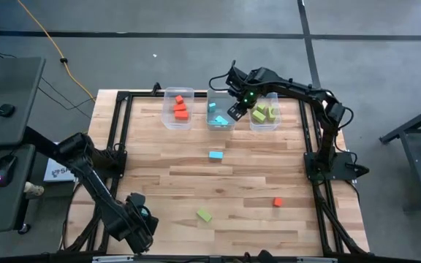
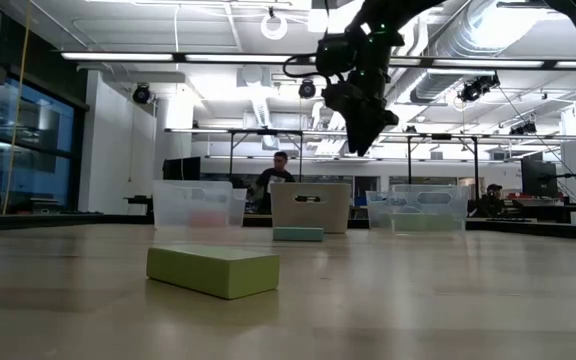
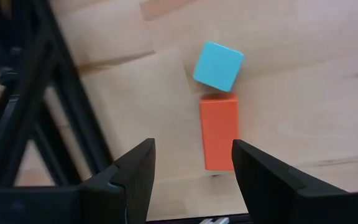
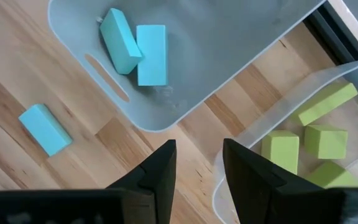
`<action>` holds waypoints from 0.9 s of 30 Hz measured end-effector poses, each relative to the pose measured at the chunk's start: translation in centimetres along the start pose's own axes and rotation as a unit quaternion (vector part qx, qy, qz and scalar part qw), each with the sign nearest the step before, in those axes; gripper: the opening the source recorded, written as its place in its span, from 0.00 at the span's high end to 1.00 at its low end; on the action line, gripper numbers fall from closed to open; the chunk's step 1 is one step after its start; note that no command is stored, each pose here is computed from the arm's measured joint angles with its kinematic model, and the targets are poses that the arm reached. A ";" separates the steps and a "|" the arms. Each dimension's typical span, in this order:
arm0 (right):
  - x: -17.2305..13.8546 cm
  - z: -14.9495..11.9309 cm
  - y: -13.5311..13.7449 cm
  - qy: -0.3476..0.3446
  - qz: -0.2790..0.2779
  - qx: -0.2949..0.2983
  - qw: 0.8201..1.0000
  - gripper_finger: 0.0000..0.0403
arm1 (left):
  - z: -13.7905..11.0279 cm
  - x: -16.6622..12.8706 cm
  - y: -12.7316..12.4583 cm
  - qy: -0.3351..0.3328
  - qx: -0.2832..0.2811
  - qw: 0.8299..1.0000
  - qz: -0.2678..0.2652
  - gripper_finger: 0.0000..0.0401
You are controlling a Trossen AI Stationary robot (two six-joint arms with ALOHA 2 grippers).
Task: Sort & place blocks by color
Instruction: Put the orange block into the left transparent bin
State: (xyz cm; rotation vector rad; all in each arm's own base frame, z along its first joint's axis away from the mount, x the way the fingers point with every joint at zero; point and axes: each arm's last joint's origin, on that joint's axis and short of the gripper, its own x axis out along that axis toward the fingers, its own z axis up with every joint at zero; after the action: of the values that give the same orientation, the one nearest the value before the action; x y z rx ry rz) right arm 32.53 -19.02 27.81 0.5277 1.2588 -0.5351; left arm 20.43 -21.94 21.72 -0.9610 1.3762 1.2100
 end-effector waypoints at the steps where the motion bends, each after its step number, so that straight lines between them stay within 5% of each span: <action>1: 0.0 0.0 0.1 0.000 0.000 -0.001 1.000 0.69 | 0.1 0.3 0.0 0.005 0.001 1.000 -0.006 0.52; 11: 0.0 -0.1 0.7 0.001 0.002 -0.006 1.000 0.69 | -0.2 2.1 -0.6 0.047 0.005 0.997 -0.060 0.52; 27: 0.0 -0.1 0.7 0.000 0.002 -0.006 1.000 0.69 | 0.0 5.0 -0.5 0.066 -0.018 0.995 -0.067 0.52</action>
State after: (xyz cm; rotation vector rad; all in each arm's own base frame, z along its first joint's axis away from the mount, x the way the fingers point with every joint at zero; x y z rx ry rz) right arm 32.88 -18.44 27.82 0.5193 1.2592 -0.5231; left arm 20.12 -21.70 16.75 -1.1582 1.3714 1.0902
